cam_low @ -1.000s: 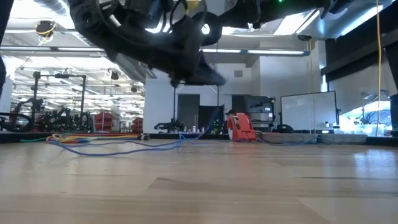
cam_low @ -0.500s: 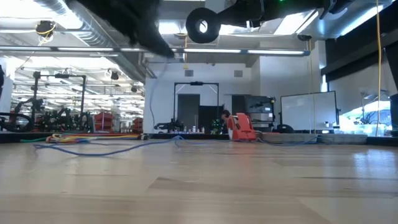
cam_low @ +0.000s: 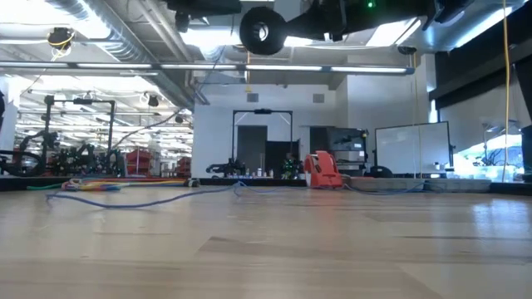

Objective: Coil cords
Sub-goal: Coil the blue wire on the black spool

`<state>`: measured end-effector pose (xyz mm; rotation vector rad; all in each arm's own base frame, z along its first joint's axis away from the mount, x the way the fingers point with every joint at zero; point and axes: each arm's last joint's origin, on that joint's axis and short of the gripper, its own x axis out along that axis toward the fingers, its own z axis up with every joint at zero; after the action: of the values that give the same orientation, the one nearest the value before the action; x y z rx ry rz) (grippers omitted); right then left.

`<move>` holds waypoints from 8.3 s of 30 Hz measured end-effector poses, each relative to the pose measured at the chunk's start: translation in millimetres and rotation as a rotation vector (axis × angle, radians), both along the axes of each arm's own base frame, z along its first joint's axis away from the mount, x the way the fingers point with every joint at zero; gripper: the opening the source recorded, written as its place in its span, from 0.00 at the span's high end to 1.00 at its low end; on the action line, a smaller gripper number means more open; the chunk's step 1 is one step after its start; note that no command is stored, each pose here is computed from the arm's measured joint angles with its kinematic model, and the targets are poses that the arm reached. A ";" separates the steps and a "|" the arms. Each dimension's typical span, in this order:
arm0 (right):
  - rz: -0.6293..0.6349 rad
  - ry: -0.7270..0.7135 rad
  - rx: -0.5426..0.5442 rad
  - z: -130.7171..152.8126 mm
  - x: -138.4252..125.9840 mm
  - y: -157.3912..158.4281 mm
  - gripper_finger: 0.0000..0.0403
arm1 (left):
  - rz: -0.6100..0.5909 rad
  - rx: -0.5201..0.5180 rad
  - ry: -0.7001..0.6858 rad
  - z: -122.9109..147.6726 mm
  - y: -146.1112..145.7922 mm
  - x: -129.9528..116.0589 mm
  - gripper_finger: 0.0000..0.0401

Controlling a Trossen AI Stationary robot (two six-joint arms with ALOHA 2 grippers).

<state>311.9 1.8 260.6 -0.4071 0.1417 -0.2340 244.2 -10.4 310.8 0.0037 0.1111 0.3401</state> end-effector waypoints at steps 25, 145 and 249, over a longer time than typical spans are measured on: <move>-0.093 0.002 -0.012 1.0 1.1 -2.2 1.00 | -0.008 -0.010 -0.019 -3.0 -6.8 7.1 1.00; 0.021 -0.187 0.206 30.6 -4.3 4.4 1.00 | -0.028 0.101 0.418 -32.4 -61.1 56.1 0.62; 0.103 -0.151 0.179 28.4 -3.7 6.6 1.00 | 0.195 0.157 0.512 -31.7 -19.4 27.8 0.99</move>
<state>308.3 8.4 289.0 -0.2171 -0.0071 -0.1488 272.0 -29.8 279.1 0.2379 0.5942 0.5375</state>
